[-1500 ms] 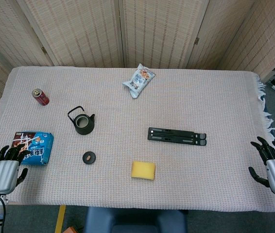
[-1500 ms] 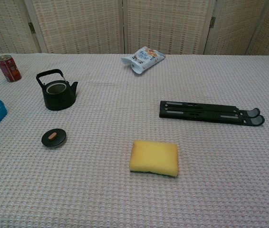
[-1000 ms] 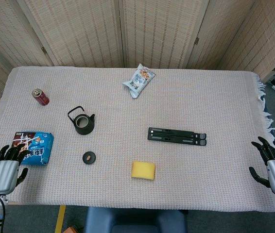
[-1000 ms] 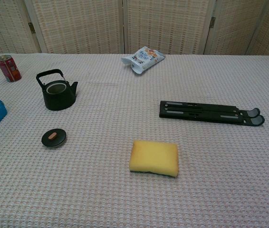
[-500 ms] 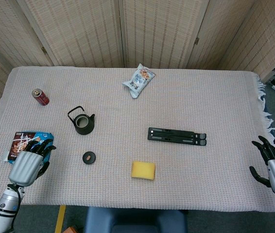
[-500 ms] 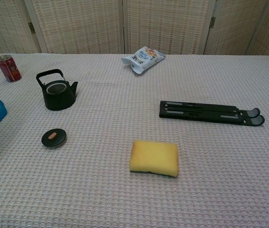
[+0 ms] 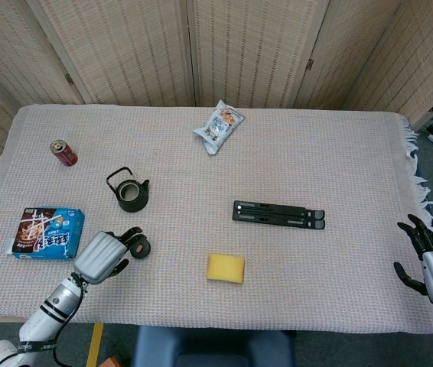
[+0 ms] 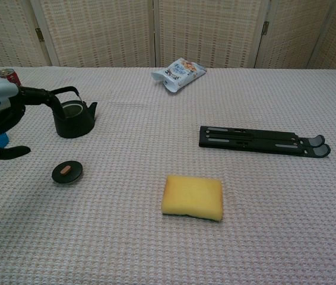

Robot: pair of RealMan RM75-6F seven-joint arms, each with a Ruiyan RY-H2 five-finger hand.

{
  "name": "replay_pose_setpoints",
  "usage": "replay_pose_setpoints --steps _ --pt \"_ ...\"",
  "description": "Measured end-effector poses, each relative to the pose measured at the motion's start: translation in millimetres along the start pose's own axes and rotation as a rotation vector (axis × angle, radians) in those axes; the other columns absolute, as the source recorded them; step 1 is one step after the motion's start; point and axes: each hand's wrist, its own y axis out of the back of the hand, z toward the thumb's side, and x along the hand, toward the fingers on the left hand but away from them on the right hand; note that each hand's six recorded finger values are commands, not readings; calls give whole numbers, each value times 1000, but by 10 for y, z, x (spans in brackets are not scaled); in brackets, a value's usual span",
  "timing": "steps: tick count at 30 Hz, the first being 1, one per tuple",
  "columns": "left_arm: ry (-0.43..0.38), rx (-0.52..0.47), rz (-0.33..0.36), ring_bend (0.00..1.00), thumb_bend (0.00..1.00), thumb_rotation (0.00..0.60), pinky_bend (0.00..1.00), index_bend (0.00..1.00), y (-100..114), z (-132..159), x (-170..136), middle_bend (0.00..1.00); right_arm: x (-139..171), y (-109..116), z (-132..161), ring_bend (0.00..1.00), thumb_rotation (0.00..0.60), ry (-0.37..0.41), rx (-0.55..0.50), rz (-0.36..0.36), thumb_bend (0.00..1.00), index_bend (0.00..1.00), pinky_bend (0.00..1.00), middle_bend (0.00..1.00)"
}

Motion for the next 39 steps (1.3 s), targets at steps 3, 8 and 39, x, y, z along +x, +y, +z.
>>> replay_pose_setpoints --steps 3,8,39 --pt "0 -6 -41 710 272 600 702 205 -101 34 113 161 1 -7 -16 211 600 -4 -1 2 344 155 91 116" --pt "9 2 -99 708 272 600 702 179 -275 74 245 154 -4 -12 -32 214 600 -7 -2 2 344 155 91 116" --pt "79 88 -222 722 272 600 713 220 -753 16 463 169 16 -45 -98 215 600 -18 -11 8 344 155 91 116"
